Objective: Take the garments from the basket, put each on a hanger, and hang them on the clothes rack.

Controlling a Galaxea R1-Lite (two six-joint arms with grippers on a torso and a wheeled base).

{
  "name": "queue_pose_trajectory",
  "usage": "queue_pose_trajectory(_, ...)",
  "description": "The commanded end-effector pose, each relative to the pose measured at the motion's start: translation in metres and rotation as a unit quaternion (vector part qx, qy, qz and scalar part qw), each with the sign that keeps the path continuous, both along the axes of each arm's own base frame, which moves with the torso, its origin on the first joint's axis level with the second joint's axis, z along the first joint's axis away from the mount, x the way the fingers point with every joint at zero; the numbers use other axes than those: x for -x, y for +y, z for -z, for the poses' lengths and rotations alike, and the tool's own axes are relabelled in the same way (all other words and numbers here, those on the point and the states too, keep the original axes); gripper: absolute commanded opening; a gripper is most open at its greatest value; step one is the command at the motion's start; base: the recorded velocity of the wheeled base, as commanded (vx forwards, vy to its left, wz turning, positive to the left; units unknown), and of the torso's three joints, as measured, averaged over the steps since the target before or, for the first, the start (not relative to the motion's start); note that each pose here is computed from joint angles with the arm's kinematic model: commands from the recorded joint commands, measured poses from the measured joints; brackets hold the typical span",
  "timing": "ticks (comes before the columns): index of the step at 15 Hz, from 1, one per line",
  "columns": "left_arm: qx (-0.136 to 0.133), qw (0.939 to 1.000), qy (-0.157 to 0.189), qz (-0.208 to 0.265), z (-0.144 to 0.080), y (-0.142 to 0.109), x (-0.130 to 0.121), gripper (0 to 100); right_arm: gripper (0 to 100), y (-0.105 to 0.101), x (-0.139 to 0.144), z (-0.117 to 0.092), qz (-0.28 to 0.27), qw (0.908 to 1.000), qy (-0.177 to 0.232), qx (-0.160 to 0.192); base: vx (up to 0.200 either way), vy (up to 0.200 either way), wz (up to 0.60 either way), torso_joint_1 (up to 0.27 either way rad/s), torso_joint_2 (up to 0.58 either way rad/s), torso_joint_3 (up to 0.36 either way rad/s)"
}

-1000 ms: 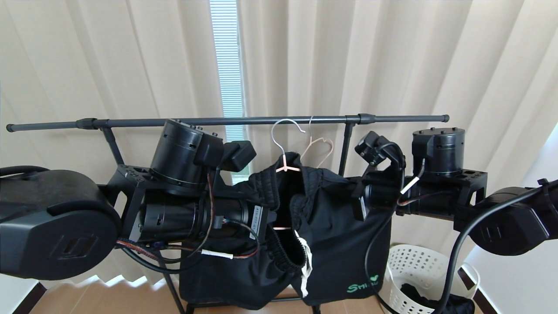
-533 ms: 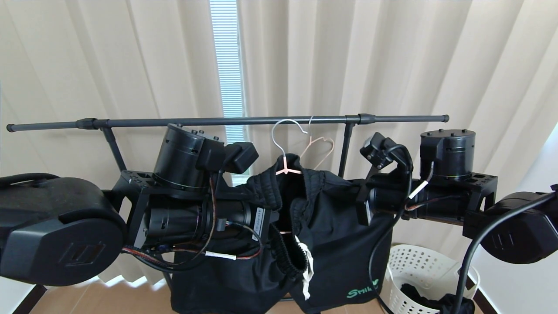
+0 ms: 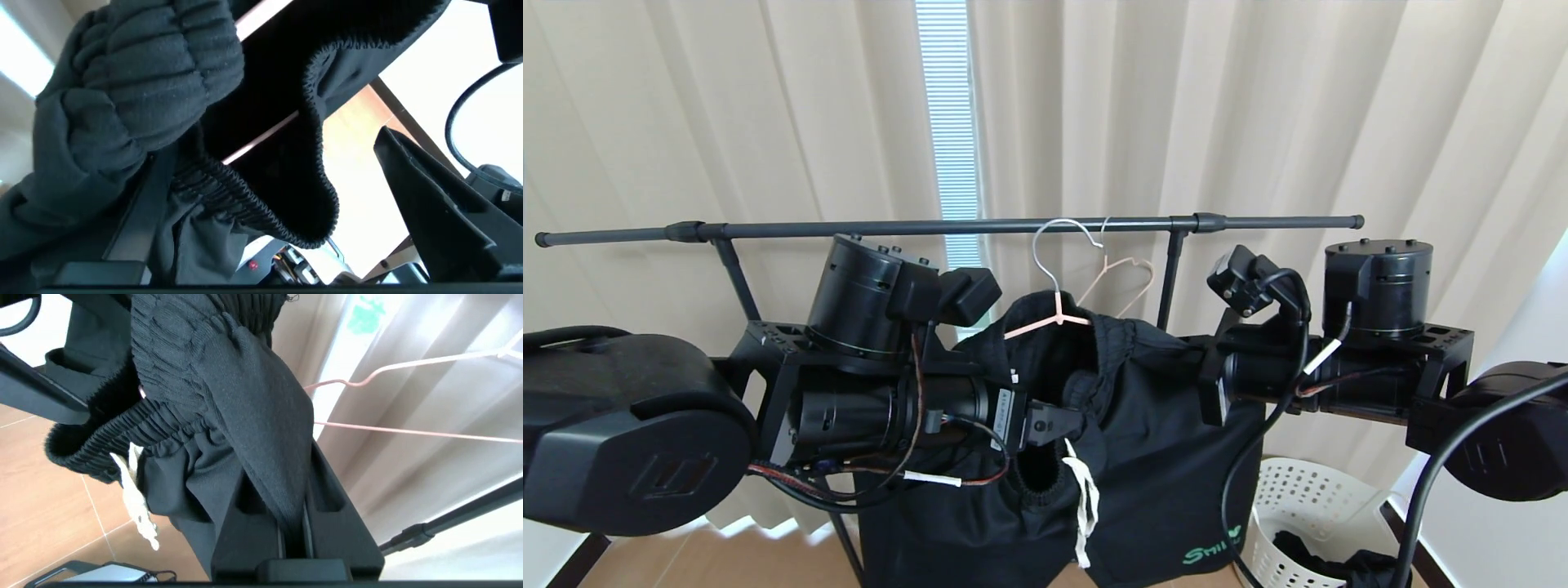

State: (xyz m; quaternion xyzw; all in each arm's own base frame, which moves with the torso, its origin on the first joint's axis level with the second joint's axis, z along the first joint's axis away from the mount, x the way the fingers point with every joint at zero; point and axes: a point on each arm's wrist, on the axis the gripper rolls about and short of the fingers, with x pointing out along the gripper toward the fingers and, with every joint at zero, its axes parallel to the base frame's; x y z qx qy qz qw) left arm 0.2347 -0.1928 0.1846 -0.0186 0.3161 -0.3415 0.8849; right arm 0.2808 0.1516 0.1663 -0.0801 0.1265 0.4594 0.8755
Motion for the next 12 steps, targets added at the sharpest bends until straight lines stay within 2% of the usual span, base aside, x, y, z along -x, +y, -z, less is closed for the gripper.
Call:
queue_pose_trajectory(1, 0.009, 0.9999, -0.012, 0.003, -0.009, 0.004, 0.007, 100, 0, 0.000, 0.000, 0.000, 0.000, 1.0000, -0.001, 0.000, 0.000, 0.000, 0.00, 0.000, 0.00, 0.000)
queue_pose_trajectory(4, 0.017, 0.9995, -0.027, 0.008, -0.019, 0.014, 0.022, 100, 0, 0.000, -0.002, -0.001, 0.001, 1.0000, -0.002, -0.001, 0.000, 0.000, 0.00, 0.000, 0.00, 0.000)
queue_pose_trajectory(8, 0.008, 0.9983, -0.053, 0.022, -0.024, 0.025, 0.035, 100, 0, 0.001, -0.004, 0.000, 0.001, 1.0000, -0.002, -0.001, 0.000, 0.000, 0.00, 0.000, 0.00, 0.000)
queue_pose_trajectory(12, -0.003, 0.9942, -0.100, 0.039, -0.037, 0.037, 0.046, 100, 0, 0.001, -0.008, 0.003, 0.003, 1.0000, 0.002, 0.001, 0.000, 0.000, 0.00, 0.000, 0.00, 0.000)
